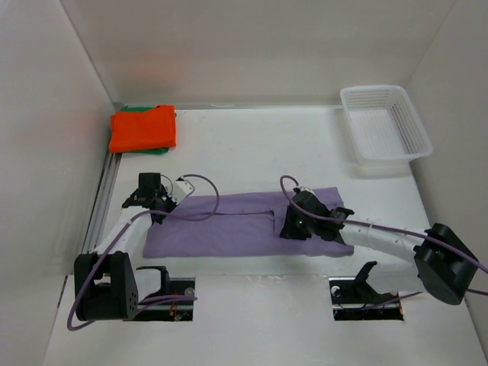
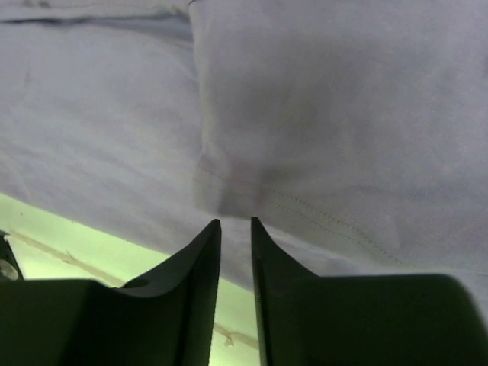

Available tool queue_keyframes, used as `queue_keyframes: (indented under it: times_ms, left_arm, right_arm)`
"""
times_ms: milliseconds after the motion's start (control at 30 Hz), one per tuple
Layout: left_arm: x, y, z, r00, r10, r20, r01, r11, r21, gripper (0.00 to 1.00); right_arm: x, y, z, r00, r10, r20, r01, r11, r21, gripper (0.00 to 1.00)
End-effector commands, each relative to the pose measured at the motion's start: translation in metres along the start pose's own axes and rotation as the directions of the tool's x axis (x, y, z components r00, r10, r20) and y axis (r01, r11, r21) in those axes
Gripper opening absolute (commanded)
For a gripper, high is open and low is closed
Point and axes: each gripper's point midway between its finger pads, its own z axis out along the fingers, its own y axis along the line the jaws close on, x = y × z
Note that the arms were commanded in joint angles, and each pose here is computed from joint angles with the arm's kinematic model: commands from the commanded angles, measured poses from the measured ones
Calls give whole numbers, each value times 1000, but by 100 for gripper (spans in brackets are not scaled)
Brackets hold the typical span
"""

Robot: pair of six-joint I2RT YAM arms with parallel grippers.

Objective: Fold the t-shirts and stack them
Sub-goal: Fold the other side of the tshirt into a rectangle

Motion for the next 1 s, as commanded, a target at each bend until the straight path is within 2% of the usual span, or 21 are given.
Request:
queue_keyframes:
  times_ms: [0,100,233,300,400,500,833,967]
  left_arm:
    - [-16,23,-7,998,40,41,-38,998,-60,13]
    - [-15,24,-8,998,39,42,-37,997,-63,13]
    - [-14,26,-10,999,33,43,-30,997,-73,14]
    - [-13,25,-11,998,35,45,-32,997,-75,14]
    - [-13,25,-11,998,35,44,-32,997,-74,14]
    - [-13,24,-10,999,34,43,-31,997,-73,14]
    - [-19,23,-12,998,37,59,-33,997,-75,14]
    - [-19,21,-12,997,39,64,-34,997,-73,14]
  right_arm:
    - [-5,11,-8,999,-4,36,6,999,-43,28]
    - [-7,13,-19,999,-6,53,9,998,-63,32]
    - [-27,2,-46,987,43,154,-37,998,-42,30]
    - [-39,-35,-59,962,156,225,-175,982,66,30]
    - [-33,-101,-72,931,258,257,-328,901,285,31]
    - [-24,-131,-74,930,262,258,-349,852,391,31]
    - [-29,-148,-64,945,223,238,-315,809,497,30]
    - [-34,-152,-61,946,212,246,-313,797,516,33]
